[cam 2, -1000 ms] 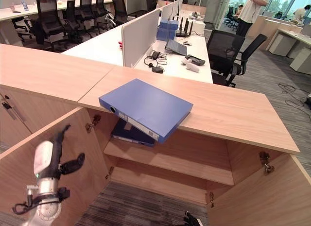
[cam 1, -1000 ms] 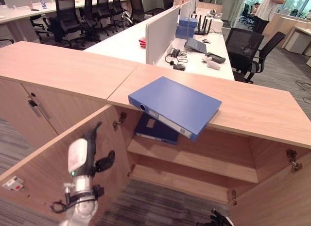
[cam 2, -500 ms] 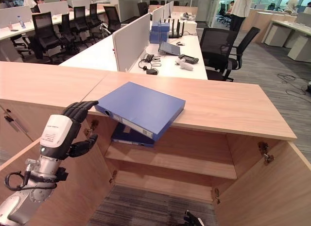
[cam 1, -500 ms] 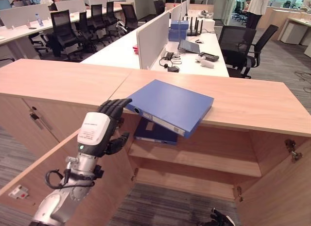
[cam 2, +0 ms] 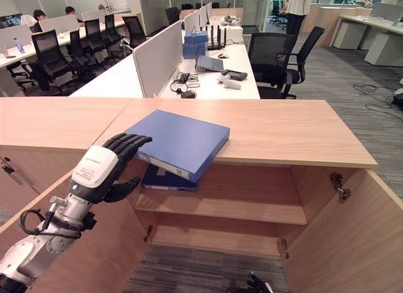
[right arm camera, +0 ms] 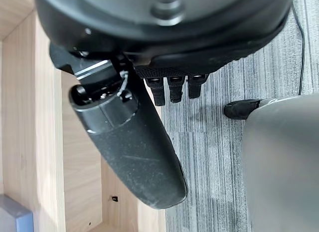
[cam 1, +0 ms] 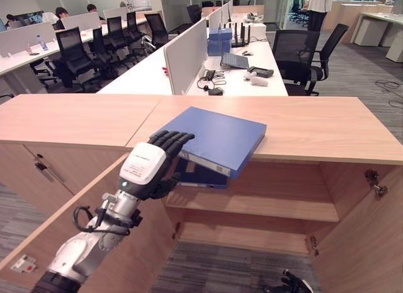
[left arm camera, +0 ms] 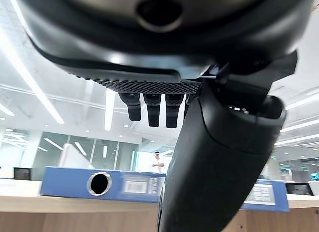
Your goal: Put the empty folder in the office cabinet
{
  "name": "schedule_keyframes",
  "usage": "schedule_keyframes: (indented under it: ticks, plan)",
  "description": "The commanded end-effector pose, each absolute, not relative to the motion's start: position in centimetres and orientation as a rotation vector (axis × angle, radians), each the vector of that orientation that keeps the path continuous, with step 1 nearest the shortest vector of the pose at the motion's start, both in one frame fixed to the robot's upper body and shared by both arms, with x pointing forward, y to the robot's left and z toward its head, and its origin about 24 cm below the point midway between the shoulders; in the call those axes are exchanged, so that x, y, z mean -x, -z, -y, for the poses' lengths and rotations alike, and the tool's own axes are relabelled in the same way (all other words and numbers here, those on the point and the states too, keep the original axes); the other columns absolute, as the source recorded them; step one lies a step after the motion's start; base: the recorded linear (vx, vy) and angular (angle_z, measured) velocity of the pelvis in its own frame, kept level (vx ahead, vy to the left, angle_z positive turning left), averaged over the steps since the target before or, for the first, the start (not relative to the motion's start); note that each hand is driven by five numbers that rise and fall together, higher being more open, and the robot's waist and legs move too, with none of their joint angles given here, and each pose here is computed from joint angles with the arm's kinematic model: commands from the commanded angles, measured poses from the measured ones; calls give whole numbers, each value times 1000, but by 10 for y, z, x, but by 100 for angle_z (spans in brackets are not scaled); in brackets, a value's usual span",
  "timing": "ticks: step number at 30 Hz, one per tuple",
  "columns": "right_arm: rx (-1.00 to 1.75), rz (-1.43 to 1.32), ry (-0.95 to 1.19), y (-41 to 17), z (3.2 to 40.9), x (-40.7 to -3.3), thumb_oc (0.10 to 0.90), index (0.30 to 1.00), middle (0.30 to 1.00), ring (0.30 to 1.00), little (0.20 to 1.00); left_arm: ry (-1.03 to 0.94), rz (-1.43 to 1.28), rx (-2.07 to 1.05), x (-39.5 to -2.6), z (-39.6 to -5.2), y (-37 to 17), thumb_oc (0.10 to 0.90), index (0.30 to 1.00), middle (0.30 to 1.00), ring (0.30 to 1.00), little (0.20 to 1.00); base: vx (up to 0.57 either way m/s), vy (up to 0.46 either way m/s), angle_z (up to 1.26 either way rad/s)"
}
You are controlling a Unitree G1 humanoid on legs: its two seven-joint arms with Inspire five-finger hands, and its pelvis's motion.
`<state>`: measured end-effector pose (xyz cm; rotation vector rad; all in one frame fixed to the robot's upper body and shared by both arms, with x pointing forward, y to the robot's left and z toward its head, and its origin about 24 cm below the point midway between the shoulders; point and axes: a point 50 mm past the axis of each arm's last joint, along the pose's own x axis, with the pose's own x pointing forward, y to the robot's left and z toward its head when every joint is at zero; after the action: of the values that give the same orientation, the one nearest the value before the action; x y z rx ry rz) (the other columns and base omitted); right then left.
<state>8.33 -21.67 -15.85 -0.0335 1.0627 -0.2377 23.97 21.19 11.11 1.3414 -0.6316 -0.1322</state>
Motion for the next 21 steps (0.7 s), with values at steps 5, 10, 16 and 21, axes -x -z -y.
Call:
schedule_keyframes:
  ticks: [5, 10, 16, 21]
  plan:
    - [26, -993, 204, 154, 215, -99, 800, 900, 900, 900, 900, 41, 907, -1475, -272, -206, -179, 800, 900, 900, 900, 900, 2, 0, -1]
    - [15, -1002, 219, 155, 216, -96, 800, 900, 900, 900, 900, 41, 920, -1505, -277, -204, -182, 800, 900, 900, 900, 900, 8, -1, -4]
    - [0, -1010, 240, 156, 218, -95, 800, 900, 900, 900, 900, 55, 902, -1516, -280, -204, -180, 800, 900, 900, 900, 900, 0, 0, 0]
    - [-8, -1008, 244, 155, 219, -95, 800, 900, 900, 900, 900, 63, 885, -1521, -287, -202, -176, 800, 900, 900, 900, 900, 5, 1, -1]
